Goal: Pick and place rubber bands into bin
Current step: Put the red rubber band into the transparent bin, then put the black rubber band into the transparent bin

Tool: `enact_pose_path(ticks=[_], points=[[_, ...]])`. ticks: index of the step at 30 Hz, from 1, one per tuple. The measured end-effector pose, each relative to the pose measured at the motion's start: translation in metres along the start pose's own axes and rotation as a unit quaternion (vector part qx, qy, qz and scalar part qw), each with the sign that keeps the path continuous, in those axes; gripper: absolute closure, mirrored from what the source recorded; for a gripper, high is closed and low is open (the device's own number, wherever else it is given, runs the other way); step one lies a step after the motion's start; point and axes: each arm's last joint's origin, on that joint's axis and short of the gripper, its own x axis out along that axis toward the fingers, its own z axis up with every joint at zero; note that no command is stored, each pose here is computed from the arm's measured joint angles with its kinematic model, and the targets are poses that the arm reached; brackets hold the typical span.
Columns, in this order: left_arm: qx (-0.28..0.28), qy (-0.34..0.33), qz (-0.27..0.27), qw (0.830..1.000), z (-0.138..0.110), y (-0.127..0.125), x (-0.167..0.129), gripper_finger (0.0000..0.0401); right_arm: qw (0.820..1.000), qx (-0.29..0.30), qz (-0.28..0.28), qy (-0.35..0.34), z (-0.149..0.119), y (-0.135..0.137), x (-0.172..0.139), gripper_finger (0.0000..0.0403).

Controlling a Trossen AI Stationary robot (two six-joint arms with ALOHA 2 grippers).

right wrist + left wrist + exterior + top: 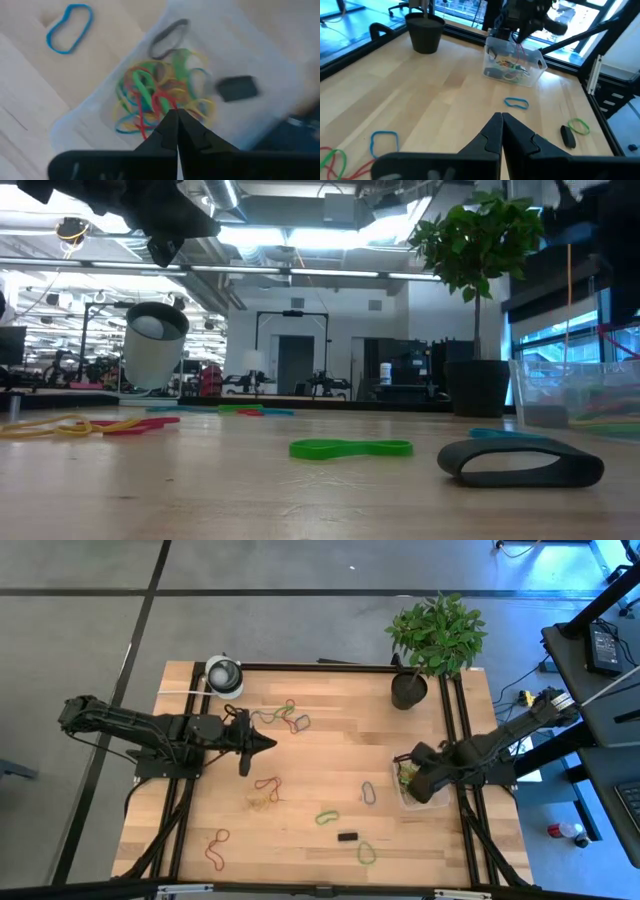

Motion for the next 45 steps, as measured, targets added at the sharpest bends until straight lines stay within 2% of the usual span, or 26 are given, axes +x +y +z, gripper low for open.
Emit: enact_pose_path(ticks=[3,7,12,18,24,31,39,45], points=[[0.0,-0.002,0.004,1.0,0.0,0.0,0.0,0.0398,0.999,0.006,0.036,-0.011,-0.003,0.004,0.022,0.0397],[0.0,-0.002,0.005,1.0,0.0,0.0,0.0,0.0398,0.998,0.022,0.053,-0.002,-0.011,0.002,0.048,0.0386],[0.0,-0.002,0.006,1.0,0.0,0.0,0.0,0.0399,0.995,0.085,0.03,0.033,-0.02,-0.008,0.064,0.0374],[-0.001,-0.001,0.004,1.0,0.0,0.0,0.0,0.0398,0.997,0.059,0.04,0.026,-0.015,-0.003,0.052,0.0331],[-0.012,0.0,0.0,1.0,0.0,0.0,0.0,0.0398,0.999,0.039,0.001,0.031,-0.008,-0.004,0.025,0.0277],[-0.012,0.0,0.0,1.0,0.0,0.0,0.0,0.0398,0.999,0.025,-0.012,0.036,-0.003,-0.004,0.0,0.0268],[-0.012,0.0,0.0,1.0,0.0,0.0,0.0,0.0398,0.999,0.028,-0.006,0.015,-0.006,-0.004,0.02,0.027],[-0.012,0.002,-0.004,1.0,0.0,0.0,0.0,0.0396,0.998,0.061,-0.015,0.017,-0.012,-0.009,0.038,0.027]])
